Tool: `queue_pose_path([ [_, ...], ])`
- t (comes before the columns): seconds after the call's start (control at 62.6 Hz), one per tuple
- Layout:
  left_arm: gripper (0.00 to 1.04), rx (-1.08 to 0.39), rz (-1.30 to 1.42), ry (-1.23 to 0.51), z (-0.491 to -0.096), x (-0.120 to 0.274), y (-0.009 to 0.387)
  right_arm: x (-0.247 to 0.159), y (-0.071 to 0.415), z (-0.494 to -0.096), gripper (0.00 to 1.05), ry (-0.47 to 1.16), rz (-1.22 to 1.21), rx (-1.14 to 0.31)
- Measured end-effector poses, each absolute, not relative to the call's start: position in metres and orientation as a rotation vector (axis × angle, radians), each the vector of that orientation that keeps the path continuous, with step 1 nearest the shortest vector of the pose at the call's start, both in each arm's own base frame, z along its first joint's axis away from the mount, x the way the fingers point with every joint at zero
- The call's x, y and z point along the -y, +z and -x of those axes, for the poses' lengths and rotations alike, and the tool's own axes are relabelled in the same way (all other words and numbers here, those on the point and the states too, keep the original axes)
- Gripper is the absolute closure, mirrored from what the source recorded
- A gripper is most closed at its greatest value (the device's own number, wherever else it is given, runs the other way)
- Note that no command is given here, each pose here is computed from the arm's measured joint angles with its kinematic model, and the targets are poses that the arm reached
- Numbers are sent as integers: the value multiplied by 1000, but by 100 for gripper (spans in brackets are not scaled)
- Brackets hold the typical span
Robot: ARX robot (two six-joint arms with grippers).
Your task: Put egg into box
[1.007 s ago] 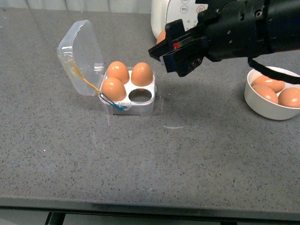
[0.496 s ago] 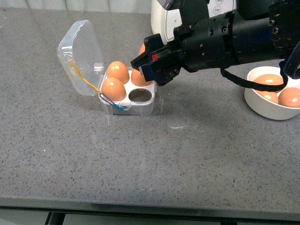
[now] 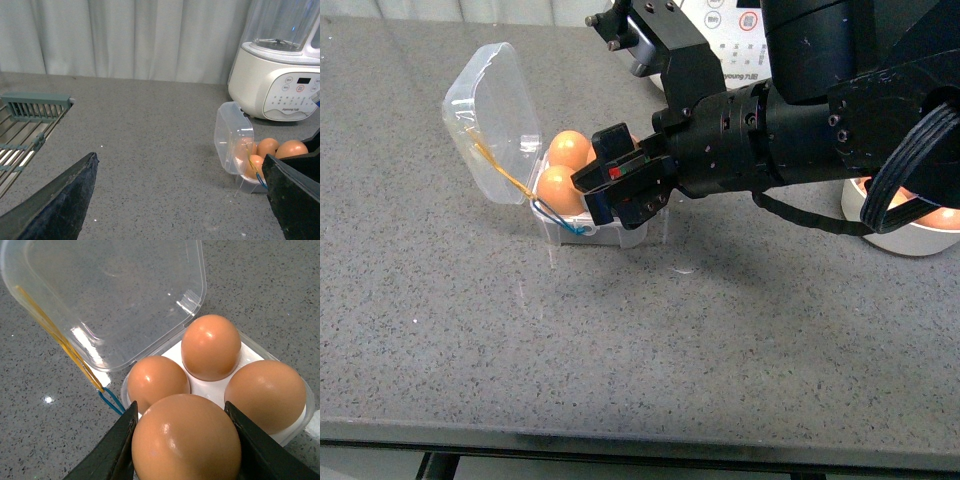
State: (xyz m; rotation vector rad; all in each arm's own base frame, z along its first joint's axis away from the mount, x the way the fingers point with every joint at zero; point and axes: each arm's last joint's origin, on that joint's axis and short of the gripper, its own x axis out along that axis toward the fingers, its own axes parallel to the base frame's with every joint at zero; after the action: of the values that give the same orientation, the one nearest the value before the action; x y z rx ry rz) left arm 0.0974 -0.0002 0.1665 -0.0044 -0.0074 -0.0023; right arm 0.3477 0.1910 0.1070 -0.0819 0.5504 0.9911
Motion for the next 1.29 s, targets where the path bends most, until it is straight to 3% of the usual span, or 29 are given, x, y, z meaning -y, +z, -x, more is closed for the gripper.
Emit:
queue_pose_path([
  [0.511,7,7,4,-2,-97,0,166,-189,105,-357,61,970,109,-550],
  [0.831,7,7,4,-3,-97,0,166,-186,110,-361,8,943,115,-496],
  [1.087,7,7,4,-3,-97,0,166,-164,129,-358,9,798,98,-393],
  [1.295,7,7,4,-3,-97,0,166,-131,149,-340,9,568,79,-303],
])
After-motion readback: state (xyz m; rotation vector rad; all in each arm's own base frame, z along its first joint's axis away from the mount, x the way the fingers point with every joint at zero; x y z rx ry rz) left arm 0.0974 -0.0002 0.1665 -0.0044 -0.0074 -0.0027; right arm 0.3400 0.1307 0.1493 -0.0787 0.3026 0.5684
